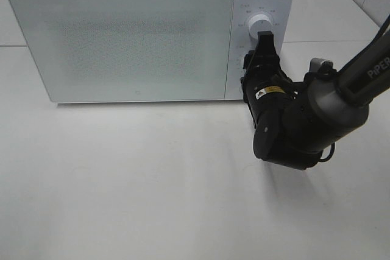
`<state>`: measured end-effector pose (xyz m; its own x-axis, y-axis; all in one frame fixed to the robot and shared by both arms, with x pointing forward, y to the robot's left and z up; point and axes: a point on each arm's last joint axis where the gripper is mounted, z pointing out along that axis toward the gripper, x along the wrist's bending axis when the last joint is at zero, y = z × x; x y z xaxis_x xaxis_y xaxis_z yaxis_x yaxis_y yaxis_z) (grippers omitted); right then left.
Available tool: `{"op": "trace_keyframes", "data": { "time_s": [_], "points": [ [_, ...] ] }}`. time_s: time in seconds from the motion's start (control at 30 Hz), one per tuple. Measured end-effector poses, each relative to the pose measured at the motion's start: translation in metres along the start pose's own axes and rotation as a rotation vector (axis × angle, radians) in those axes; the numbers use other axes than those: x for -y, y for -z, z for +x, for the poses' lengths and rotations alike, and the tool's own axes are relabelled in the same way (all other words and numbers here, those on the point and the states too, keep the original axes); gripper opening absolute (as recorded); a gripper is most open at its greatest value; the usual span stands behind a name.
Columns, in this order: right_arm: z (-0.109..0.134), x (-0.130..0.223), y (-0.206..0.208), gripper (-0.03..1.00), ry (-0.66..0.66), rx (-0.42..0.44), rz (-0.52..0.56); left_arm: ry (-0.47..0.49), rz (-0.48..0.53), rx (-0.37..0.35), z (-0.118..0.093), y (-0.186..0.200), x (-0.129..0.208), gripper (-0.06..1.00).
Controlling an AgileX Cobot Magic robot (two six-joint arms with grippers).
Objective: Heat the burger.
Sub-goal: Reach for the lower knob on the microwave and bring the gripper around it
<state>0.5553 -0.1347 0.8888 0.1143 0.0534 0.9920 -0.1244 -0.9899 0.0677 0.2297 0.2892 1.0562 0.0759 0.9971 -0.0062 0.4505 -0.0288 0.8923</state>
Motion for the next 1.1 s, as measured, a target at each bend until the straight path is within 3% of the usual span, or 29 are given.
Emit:
{"op": "trace_keyframes", "data": {
  "time_s": [1.1],
  "points": [
    [-0.0001,-0.0002,0.0,0.44,-0.032,0.001,-0.002,0.0,0.0,0.0,0.0,0.0,0.0,0.99]
  ]
}}
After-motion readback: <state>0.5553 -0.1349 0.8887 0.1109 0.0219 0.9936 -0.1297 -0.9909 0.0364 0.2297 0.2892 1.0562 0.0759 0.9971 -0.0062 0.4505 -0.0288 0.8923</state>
